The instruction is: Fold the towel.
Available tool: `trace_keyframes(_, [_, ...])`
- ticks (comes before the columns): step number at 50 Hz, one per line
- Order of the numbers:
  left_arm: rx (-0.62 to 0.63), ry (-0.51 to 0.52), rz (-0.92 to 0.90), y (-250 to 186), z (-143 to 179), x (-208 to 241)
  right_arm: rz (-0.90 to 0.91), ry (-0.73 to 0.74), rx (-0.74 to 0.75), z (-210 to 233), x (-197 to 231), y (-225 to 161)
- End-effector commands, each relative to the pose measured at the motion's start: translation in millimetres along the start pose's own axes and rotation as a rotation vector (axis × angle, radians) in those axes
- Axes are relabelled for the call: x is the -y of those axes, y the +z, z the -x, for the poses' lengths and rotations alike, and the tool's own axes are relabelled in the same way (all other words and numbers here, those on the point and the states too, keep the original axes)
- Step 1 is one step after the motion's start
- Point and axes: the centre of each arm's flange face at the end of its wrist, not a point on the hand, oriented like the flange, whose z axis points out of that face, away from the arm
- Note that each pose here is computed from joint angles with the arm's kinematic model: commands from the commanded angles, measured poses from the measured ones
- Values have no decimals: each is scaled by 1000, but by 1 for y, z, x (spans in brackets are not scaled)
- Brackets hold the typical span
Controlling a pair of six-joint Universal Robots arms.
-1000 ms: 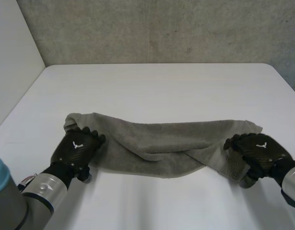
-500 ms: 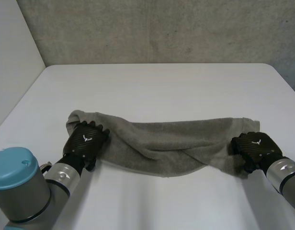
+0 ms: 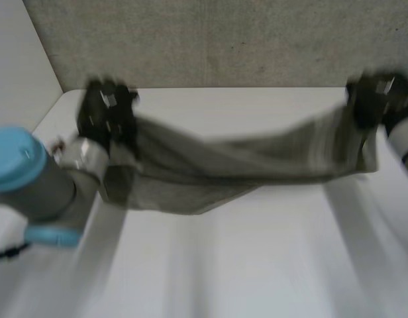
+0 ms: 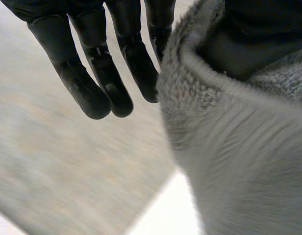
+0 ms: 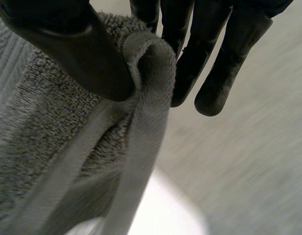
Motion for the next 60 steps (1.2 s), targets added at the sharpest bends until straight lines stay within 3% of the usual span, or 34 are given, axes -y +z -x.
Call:
trace_keyframes(1, [305, -112, -192, 49, 62, 74, -278, 247, -198, -56, 92, 36])
trace_keyframes(4, [321, -209, -207, 47, 70, 85, -214, 251, -166, -53, 85, 37])
trace_keyframes(8, [234, -290, -104, 24, 59, 77, 53, 261, 40, -15, 43, 26])
trace_keyframes(17, [3, -282, 123, -38, 9, 26, 361, 223, 283, 37, -32, -26])
trace_keyframes(24, [-90, -282, 192, -92, 1, 15, 436, 102, 349, 36, -27, -56])
trace_keyframes(31, [-25, -285, 84, -102, 28, 46, 446, 158, 408, 16, 1, -67])
trace_keyframes(35, [-4, -283, 49, -98, 35, 55, 394, 252, 439, 11, 19, -58])
trace_keyframes(40, [-25, -282, 108, -88, 23, 32, 480, 320, 463, 21, -17, -32])
trace_keyframes(46, [-86, -280, 239, -72, -11, -21, 643, 266, 404, 45, -82, 3])
trace_keyframes(51, [-120, -281, 329, -64, -31, -58, 686, 207, 331, 54, -111, 24])
trace_keyframes(60, [-80, -282, 344, -45, -24, -76, 619, 194, 237, 57, -108, 41])
